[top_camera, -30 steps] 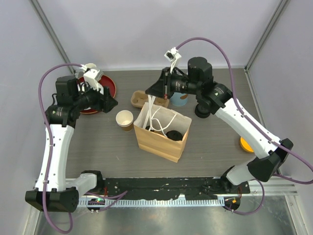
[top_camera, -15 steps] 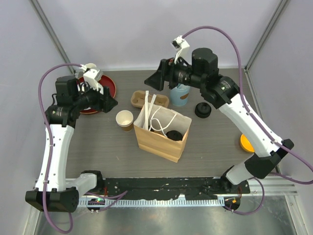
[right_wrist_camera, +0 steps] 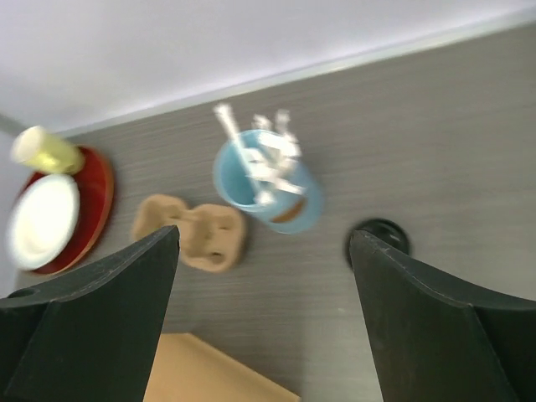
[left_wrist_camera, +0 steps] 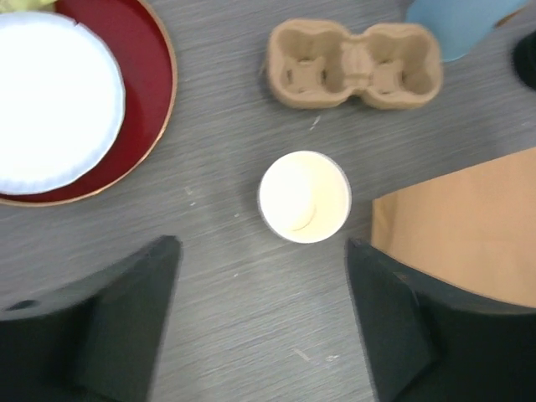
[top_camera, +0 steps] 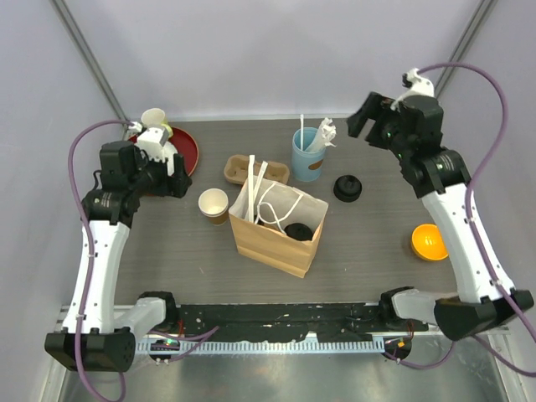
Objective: Pack the takeout coffee
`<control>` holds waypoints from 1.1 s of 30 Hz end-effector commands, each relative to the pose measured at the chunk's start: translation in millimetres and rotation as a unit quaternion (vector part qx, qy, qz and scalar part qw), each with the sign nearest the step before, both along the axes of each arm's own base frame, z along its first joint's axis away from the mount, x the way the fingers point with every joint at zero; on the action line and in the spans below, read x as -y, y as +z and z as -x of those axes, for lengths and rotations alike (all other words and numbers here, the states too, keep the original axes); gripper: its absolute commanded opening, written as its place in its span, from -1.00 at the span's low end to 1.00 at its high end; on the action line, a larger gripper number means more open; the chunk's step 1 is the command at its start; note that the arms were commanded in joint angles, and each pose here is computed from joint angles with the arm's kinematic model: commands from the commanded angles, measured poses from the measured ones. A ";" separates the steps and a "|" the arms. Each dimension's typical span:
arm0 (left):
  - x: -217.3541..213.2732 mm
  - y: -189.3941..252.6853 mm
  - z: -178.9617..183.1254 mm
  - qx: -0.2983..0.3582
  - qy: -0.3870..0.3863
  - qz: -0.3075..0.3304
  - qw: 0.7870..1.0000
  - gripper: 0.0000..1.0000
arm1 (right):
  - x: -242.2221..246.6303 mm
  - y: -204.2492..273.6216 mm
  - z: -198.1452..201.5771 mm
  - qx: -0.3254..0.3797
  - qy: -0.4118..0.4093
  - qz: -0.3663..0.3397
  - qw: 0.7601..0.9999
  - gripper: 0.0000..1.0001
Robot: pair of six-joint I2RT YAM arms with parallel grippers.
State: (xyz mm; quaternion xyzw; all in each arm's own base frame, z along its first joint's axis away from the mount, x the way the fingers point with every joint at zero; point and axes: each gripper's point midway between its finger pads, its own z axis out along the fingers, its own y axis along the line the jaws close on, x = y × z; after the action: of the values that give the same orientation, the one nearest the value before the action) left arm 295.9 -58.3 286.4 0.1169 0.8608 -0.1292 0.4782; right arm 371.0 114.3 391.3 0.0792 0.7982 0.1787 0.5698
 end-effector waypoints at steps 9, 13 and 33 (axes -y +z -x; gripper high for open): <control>-50.0 -38.3 11.7 0.000 0.157 -0.035 0.987 1.00 | 107.5 -123.3 55.8 -0.050 -0.215 0.030 0.975 0.86; -61.5 -47.8 13.9 0.007 0.188 -0.048 0.981 1.00 | 109.4 -138.2 58.9 -0.011 -0.216 0.021 0.976 0.85; -83.9 -87.4 -2.7 0.017 0.321 0.011 0.947 0.99 | 121.9 -190.3 83.6 0.092 -0.215 0.040 0.971 0.86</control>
State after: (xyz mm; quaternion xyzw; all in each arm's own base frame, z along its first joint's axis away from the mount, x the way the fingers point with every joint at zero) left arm 284.1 21.2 174.5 -0.1343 0.8746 0.0315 0.4649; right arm 286.3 0.5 172.2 0.1993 0.7515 0.0302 0.6281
